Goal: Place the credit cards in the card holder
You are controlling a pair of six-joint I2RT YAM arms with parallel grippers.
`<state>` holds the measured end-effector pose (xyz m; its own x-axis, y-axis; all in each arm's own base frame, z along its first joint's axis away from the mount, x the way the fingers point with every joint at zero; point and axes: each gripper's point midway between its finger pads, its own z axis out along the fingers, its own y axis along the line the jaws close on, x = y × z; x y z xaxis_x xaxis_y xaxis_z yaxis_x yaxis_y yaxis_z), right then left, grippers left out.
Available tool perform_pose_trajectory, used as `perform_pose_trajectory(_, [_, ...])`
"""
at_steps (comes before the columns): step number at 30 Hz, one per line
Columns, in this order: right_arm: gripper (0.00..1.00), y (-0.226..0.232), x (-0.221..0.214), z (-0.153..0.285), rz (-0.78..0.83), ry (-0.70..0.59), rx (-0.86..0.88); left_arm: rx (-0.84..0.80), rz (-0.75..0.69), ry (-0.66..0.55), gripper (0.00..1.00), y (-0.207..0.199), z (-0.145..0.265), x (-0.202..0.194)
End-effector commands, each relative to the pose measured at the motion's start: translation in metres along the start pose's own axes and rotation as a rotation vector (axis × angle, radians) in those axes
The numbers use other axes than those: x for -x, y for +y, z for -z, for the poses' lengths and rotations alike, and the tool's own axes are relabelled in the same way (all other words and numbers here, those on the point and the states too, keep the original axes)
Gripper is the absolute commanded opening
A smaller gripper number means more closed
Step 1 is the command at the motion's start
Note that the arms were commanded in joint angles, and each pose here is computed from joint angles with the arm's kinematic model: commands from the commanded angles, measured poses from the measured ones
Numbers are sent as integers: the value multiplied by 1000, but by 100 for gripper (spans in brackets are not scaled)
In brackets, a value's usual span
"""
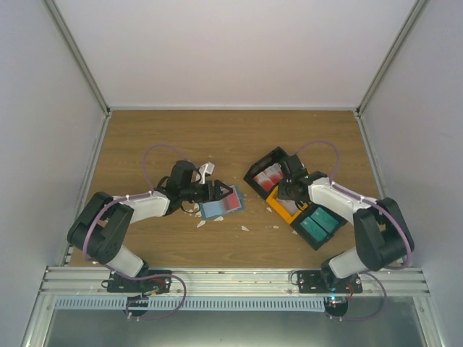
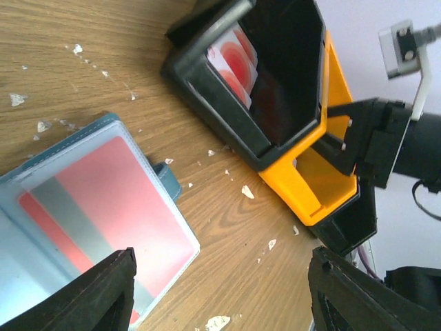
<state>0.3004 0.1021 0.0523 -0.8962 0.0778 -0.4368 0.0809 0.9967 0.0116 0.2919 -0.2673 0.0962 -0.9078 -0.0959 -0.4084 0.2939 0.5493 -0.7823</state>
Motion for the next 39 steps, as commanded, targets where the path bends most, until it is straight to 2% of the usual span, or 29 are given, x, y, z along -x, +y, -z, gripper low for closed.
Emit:
perform_pose_trajectory(1, [35,24,48,-1,36,-89,74,20,-23,-5,70,1,2,-5])
perform_pose_trajectory(7, [44,35,67,-15,71,-88,128,-26,-39,29,69,-14,-7,-10])
perform_pose_trajectory(11, [44,33,60,-25,102,-39,151,-42,-46,58,67,-26,-22,-15])
perform_pose_trajectory(15, [43,21,47,-32,123,12,110,-42,-32,76,60,-34,-41,-21])
perform_pose_trajectory(19, [43,25,36,-37,182,52,144,-71,-16,96,51,-48,-65,-28])
perform_pose_trajectory(22, [43,33,27,-43,227,105,191,-56,-7,85,46,-54,-84,-29])
perform_pose_trajectory(25, [43,29,24,-51,238,129,164,-10,4,65,43,-53,-102,-28])
perform_pose_trajectory(30, [43,25,22,-57,241,145,139,55,-2,37,43,-45,-118,-23])
perform_pose_trajectory(33, [43,32,14,-59,262,181,185,66,-13,34,41,-43,-126,-18])
perform_pose_trajectory(39, [39,50,1,-51,271,229,313,111,-10,46,22,-30,-142,-16])
